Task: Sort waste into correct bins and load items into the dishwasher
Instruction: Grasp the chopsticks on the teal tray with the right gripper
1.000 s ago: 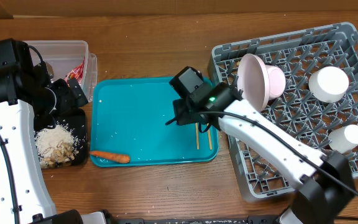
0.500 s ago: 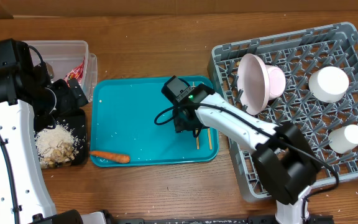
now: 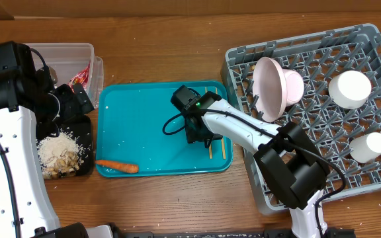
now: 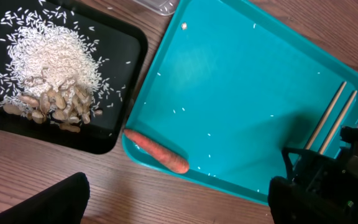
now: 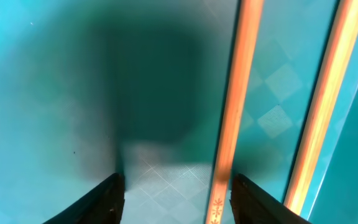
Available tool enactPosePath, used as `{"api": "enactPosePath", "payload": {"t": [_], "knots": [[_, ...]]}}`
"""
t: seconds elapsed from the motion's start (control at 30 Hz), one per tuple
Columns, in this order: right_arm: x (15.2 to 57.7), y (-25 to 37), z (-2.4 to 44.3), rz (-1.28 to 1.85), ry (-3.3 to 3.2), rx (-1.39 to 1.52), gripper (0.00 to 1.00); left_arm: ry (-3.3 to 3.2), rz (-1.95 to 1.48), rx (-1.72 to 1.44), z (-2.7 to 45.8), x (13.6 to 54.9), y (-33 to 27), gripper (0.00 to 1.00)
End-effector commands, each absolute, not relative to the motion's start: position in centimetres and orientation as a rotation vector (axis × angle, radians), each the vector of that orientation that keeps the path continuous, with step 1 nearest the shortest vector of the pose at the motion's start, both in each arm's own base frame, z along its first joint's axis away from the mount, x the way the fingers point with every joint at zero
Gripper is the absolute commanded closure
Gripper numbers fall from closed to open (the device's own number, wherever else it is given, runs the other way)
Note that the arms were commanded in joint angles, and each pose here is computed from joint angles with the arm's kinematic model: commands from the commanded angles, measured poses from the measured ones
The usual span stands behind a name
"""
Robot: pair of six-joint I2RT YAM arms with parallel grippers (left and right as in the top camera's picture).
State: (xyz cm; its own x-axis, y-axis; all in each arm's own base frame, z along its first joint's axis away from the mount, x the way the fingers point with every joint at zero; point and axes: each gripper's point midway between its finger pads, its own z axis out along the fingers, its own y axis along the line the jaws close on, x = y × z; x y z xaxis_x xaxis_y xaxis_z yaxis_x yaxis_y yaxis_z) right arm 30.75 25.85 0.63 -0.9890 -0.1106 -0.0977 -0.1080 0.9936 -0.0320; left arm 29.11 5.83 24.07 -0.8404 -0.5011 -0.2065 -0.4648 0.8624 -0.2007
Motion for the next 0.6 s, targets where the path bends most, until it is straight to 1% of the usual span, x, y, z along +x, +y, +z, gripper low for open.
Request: {"api": "enactPosePath", "payload": {"t": [0.0, 0.03, 0.1, 0.17, 0.27, 0.37, 0.4, 0.57], "knots": [[30.51, 26.11, 0.4, -0.022, 3.063, -0.132, 0.51, 2.795, -0.199, -0.701, 23.98, 28.94, 5.9, 0.06], [30.12, 26.0, 0.36, -0.021, 3.083, -0.045, 0.59, 2.796, -0.199, -0.701, 23.98, 28.93, 5.9, 0.06], [29.8, 25.89, 0.35, -0.023, 3.098, 0.028, 0.67, 2.796, -0.199, -0.701, 23.98, 28.92, 5.9, 0.06], [29.66, 25.85, 0.36, -0.024, 3.103, 0.08, 0.72, 2.796, -0.199, -0.701, 23.98, 28.93, 5.9, 0.06], [29.71, 25.83, 0.35, -0.024, 3.102, 0.084, 0.77, 2.796, -0.199, -0.702, 23.98, 28.92, 5.9, 0.06], [29.71, 25.82, 0.36, -0.024, 3.102, 0.083, 0.95, 2.797, -0.2, -0.702, 23.98, 28.9, 5.89, 0.06], [29.74, 25.83, 0.36, -0.023, 3.1, 0.083, 0.96, 2.797, -0.199, -0.701, 23.98, 28.9, 5.89, 0.06], [29.92, 25.6, 0.66, -0.02, 3.099, 0.082, 0.96, 2.797, -0.2, -0.702, 23.97, 28.88, 5.89, 0.06]]}}
